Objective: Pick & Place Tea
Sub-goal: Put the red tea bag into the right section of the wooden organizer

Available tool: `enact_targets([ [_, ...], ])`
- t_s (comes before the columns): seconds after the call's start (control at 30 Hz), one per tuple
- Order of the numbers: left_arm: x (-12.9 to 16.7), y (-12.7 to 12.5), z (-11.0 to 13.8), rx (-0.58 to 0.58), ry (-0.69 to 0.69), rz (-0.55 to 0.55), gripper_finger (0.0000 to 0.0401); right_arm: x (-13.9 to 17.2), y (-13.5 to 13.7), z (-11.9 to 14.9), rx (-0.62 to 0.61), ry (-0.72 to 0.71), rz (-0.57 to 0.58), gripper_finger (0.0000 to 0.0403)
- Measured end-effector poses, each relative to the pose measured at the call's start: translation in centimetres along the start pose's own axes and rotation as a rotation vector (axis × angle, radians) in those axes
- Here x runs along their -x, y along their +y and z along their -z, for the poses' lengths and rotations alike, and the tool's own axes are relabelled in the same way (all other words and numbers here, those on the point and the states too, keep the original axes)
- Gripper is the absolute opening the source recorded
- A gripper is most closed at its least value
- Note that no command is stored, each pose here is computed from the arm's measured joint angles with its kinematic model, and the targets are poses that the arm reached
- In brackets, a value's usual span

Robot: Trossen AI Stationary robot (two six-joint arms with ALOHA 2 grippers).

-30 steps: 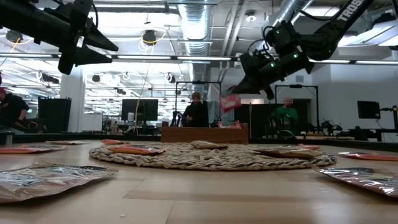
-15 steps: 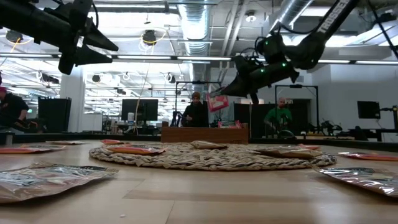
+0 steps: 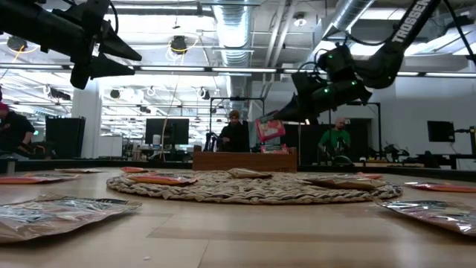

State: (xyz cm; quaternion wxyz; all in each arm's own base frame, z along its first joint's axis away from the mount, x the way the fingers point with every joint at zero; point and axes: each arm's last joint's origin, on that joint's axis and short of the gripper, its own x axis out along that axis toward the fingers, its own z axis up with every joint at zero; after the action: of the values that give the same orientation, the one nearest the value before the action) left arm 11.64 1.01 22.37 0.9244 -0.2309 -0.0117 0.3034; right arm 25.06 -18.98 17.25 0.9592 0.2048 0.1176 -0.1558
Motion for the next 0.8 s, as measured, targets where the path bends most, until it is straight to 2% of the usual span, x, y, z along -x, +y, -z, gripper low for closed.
enact_targets([
  [0.37, 0.0, 0.0, 0.0, 0.015, -0.001, -0.001, 0.0193, 0.8, -1.3, 1.3, -0.027, 0.01, 0.12, 0.0],
  [0.67, 0.0, 0.0, 0.0, 0.017, -0.001, -0.001, 0.0193, 0.2, -0.6, 2.1, 0.013, 0.054, 0.097, 0.0],
  [0.8, 0.0, 0.0, 0.0, 0.023, -0.001, -0.001, 0.0193, 0.0, -0.7, 2.4, 0.017, 0.057, 0.132, 0.0],
])
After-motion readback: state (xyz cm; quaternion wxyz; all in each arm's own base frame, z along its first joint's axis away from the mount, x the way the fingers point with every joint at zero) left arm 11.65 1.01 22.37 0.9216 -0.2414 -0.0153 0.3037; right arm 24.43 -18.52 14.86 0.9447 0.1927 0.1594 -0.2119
